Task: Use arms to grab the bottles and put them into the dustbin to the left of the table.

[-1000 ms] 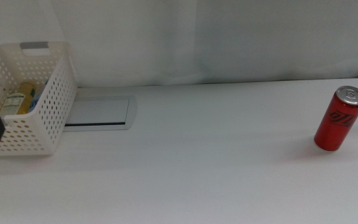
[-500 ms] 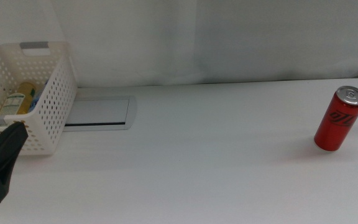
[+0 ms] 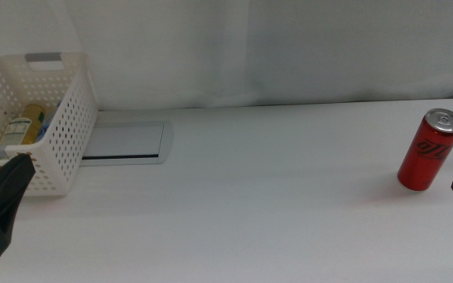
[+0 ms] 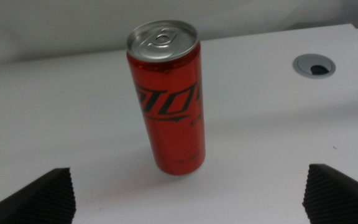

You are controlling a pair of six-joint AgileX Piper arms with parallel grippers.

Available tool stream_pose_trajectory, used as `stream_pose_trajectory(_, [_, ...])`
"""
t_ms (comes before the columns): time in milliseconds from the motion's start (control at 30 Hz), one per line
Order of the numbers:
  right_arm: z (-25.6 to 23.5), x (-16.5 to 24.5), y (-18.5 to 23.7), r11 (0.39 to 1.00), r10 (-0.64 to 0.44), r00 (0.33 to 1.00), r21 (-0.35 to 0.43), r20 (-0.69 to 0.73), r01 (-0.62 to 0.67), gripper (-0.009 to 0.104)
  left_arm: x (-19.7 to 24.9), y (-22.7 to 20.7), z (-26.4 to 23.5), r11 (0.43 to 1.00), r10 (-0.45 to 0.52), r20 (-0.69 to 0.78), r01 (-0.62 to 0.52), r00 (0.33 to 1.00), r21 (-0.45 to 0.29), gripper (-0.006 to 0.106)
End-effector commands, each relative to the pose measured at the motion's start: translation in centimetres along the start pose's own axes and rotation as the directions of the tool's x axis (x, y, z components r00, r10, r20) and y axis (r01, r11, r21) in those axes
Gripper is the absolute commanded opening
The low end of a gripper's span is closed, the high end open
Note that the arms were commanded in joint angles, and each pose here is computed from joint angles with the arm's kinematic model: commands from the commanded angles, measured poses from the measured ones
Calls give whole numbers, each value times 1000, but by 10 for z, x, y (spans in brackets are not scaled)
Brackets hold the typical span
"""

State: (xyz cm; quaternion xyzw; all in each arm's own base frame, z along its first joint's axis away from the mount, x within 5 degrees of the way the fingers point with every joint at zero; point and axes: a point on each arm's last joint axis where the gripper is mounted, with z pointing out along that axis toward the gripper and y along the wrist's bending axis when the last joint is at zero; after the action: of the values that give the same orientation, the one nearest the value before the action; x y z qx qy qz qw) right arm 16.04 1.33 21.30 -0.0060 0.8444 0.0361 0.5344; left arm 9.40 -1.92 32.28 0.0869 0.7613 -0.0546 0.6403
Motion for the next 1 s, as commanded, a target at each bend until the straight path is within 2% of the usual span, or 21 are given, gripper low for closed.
stream_pose_trajectory(0, [3,1,-1,1000,17,995,10,100,-18,103,1,-1,0,1000,-1,7,1,1000,8,93])
stream_pose_trajectory(333, [36,14,-2,999,-23,999,25,49,22,103,1,-1,0,1000,-1,7,1,1000,8,93])
stream_pose_trajectory(500, [47,17,-1,998,-63,995,15,82,62,103,1,-1,0,1000,-1,7,1,1000,8,92])
stream_pose_trajectory(967, [101,7,1,999,-46,991,14,124,45,103,1,-1,0,1000,2,7,-2,1000,8,90])
